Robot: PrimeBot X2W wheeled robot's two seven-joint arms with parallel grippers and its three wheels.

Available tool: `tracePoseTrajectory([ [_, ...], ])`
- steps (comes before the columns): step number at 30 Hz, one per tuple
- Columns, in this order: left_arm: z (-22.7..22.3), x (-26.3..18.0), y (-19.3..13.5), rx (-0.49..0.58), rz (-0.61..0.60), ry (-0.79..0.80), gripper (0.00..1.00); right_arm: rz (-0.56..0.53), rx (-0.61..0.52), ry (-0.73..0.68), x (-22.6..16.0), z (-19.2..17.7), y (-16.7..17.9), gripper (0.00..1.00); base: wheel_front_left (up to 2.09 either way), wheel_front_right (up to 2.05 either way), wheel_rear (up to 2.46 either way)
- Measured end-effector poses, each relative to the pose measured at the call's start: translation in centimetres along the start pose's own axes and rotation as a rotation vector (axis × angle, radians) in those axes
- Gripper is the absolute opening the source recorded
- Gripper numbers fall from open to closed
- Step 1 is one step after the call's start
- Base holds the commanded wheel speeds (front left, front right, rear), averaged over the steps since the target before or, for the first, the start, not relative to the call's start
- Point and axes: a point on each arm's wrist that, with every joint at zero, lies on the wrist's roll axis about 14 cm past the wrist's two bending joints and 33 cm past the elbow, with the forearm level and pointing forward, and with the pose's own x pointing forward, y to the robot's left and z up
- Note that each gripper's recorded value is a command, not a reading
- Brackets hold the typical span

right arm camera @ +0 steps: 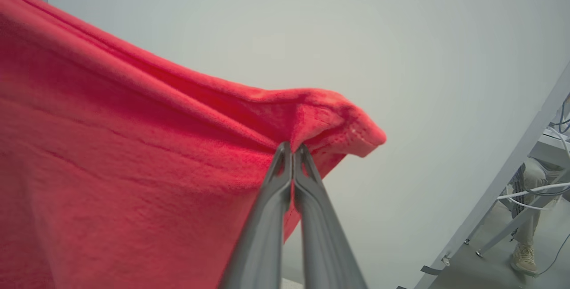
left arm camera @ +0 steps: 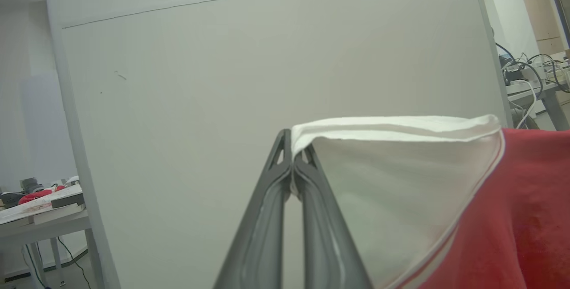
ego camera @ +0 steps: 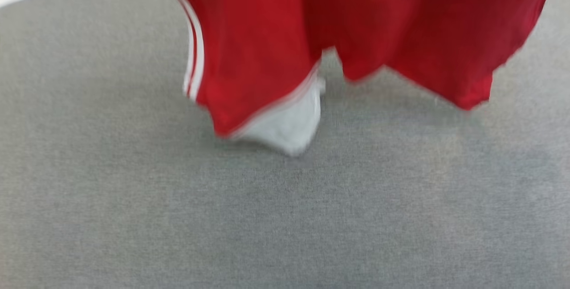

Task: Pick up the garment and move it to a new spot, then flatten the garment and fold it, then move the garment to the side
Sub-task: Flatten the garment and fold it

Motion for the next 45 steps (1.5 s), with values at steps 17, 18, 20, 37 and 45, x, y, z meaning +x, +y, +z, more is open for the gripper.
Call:
tracePoseTrajectory([
  [17, -12.6, 12.5, 6.9, 0.234, 0.031, 0.104, 0.0, -0.056, -0.049, -0.061, 15.3, -7.1, -0.9, 0.0, 0.0, 0.0, 0.0],
  [18, -14.4, 14.1, 7.9, 0.238, 0.064, 0.09, 0.0, -0.084, -0.032, -0.078, 17.3, -8.1, -1.2, 0.0, 0.0, 0.0, 0.0],
  [20, -15.5, 14.8, 8.3, 0.237, 0.08, 0.078, 0.0, -0.095, -0.029, -0.093, 18.3, -8.6, -1.2, 0.0, 0.0, 0.0, 0.0],
  [37, -27.9, 9.3, 5.8, 0.027, 0.097, 0.248, 0.0, -0.049, 0.027, 0.073, 17.9, -20.1, 3.4, 0.0, 0.0, 0.0, 0.0],
  [45, -32.2, -1.3, -0.6, -0.158, 0.072, 0.465, 0.0, 0.019, 0.095, 0.234, 11.5, -24.6, 7.2, 0.0, 0.0, 0.0, 0.0],
])
